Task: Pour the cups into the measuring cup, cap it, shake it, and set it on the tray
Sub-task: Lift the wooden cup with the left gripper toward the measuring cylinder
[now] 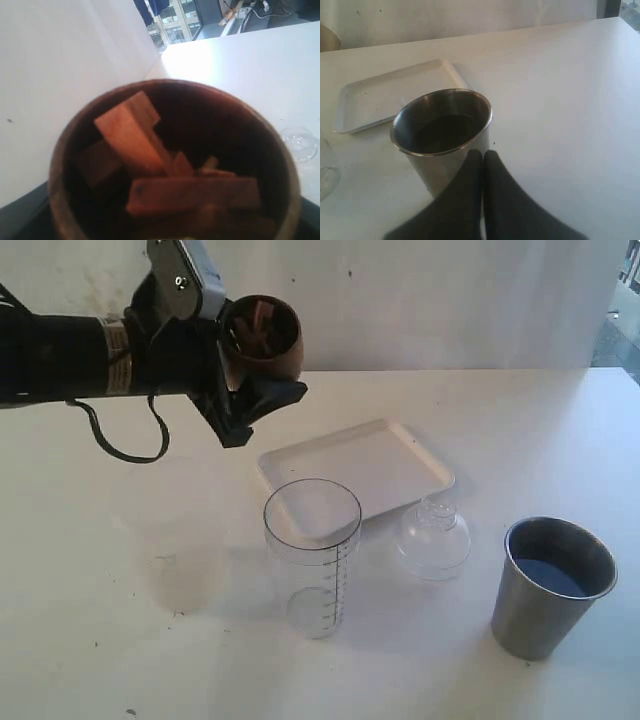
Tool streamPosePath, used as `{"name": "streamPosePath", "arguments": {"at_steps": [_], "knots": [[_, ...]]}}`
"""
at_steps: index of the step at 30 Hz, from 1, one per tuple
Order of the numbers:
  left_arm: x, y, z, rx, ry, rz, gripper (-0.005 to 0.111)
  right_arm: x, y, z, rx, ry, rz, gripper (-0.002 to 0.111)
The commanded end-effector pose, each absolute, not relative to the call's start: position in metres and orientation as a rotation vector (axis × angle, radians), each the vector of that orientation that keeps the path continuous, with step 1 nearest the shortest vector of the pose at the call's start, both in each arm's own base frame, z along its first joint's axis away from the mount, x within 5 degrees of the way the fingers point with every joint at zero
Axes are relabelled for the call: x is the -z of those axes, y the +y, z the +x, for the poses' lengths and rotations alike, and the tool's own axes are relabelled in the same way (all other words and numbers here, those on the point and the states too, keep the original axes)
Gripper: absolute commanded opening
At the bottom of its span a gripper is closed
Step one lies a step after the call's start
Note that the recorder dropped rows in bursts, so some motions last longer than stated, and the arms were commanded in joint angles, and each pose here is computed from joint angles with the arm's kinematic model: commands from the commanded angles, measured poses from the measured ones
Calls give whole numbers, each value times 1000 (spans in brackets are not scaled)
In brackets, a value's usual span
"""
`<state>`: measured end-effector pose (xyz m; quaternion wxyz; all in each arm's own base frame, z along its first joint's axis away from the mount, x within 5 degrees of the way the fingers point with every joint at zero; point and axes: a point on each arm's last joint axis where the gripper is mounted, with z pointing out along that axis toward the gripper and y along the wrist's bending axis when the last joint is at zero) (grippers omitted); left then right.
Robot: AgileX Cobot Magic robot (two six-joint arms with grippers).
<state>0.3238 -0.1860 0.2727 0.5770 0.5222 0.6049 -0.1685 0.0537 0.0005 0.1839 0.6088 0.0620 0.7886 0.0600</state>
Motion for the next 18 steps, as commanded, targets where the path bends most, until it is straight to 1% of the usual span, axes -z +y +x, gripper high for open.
{"name": "streamPosePath", "arguments": {"at_steps": [1,4,7,9,14,18], "knots": [[-279,-190,318,440,1358,1263,0,-182,1,54,-139,1822,138,0],[-280,-193,314,522,1355,1264,0,-182,1,54,-139,1822,138,0],[-281,-194,312,629,1423,1198,0,-182,1,54,-139,1822,138,0],[-278,-194,309,680,1472,1203,0,-182,1,54,-139,1822,138,0],[-269,-192,303,700,1572,1294,0,-182,1,54,-139,1822,138,0],[-266,-190,304,635,1589,1327,0,-182,1,54,-139,1822,138,0]]}}
